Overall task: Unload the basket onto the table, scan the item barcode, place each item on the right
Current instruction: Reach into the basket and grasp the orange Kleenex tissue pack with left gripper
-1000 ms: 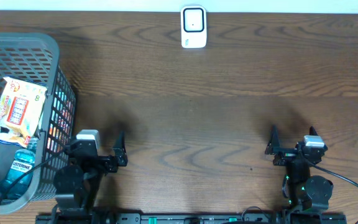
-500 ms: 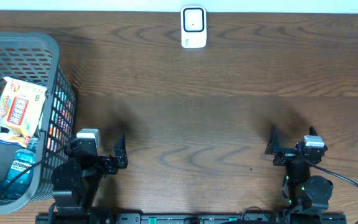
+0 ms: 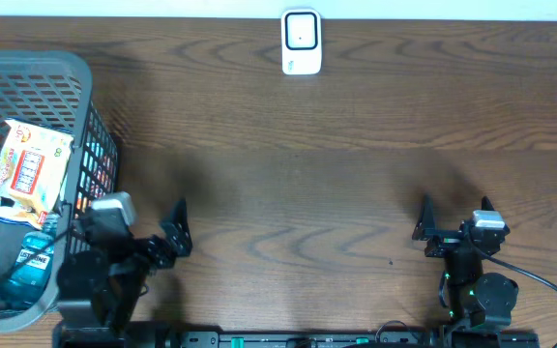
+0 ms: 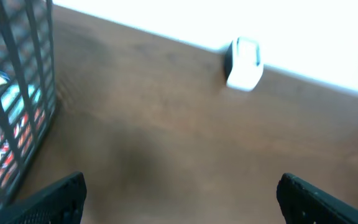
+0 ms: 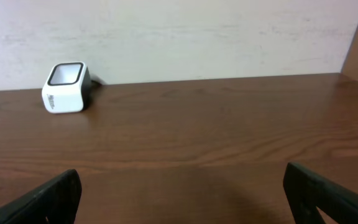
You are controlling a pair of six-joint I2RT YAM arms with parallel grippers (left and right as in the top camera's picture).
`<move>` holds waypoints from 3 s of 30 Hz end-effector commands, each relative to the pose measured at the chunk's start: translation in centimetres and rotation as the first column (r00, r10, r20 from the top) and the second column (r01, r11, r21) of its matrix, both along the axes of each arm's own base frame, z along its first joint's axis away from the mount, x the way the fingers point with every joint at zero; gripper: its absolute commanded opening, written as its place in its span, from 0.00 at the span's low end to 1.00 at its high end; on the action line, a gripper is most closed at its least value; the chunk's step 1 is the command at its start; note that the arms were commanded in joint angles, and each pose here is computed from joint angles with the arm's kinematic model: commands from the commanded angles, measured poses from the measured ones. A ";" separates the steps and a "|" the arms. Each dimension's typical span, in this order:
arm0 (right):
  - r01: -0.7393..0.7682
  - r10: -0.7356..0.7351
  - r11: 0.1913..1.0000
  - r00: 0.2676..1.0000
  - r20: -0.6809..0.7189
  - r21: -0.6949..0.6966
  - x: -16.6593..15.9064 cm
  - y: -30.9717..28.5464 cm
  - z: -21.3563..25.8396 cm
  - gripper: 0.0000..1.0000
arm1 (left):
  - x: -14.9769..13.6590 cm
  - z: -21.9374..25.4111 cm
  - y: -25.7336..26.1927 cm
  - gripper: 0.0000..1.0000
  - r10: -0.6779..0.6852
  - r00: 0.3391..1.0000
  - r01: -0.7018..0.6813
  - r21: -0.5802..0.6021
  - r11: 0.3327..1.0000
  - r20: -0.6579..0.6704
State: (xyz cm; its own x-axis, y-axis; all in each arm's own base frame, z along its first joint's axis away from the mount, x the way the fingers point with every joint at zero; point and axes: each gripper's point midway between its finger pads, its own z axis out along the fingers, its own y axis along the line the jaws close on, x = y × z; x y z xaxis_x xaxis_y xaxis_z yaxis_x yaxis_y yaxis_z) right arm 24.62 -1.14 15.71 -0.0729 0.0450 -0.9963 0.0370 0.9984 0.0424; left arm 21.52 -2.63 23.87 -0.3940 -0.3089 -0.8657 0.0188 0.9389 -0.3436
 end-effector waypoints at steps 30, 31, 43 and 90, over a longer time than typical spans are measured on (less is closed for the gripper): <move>0.007 -0.007 1.000 1.000 0.001 -0.015 0.0 -0.2 0.0 0.99 | 8.7 9.0 0.1 0.98 0.031 0.998 -0.029 -0.051 0.998 0.046; 0.008 -0.008 1.000 1.000 0.001 -0.015 0.0 -0.2 0.0 0.99 | 8.8 8.9 0.1 0.98 0.030 0.999 -0.028 -0.051 0.998 0.042; 0.008 -0.008 1.000 1.000 0.001 -0.015 0.0 -0.2 0.0 0.99 | 8.5 13.7 0.3 0.98 0.043 0.994 -0.038 -0.050 0.998 0.098; 0.008 -0.008 1.000 1.000 0.001 -0.015 0.0 -0.2 0.0 0.99 | 3.3 -12.7 21.1 0.98 0.290 -0.158 -0.889 0.264 0.374 -0.944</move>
State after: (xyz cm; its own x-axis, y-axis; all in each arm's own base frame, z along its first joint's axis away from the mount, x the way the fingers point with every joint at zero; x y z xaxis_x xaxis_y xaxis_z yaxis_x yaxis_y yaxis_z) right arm 24.62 -1.14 15.71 -0.0729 0.0454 -0.9963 0.0370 0.9984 0.0428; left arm 25.33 18.79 12.47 -0.0101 -0.9966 0.0818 -0.9924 0.0200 0.1215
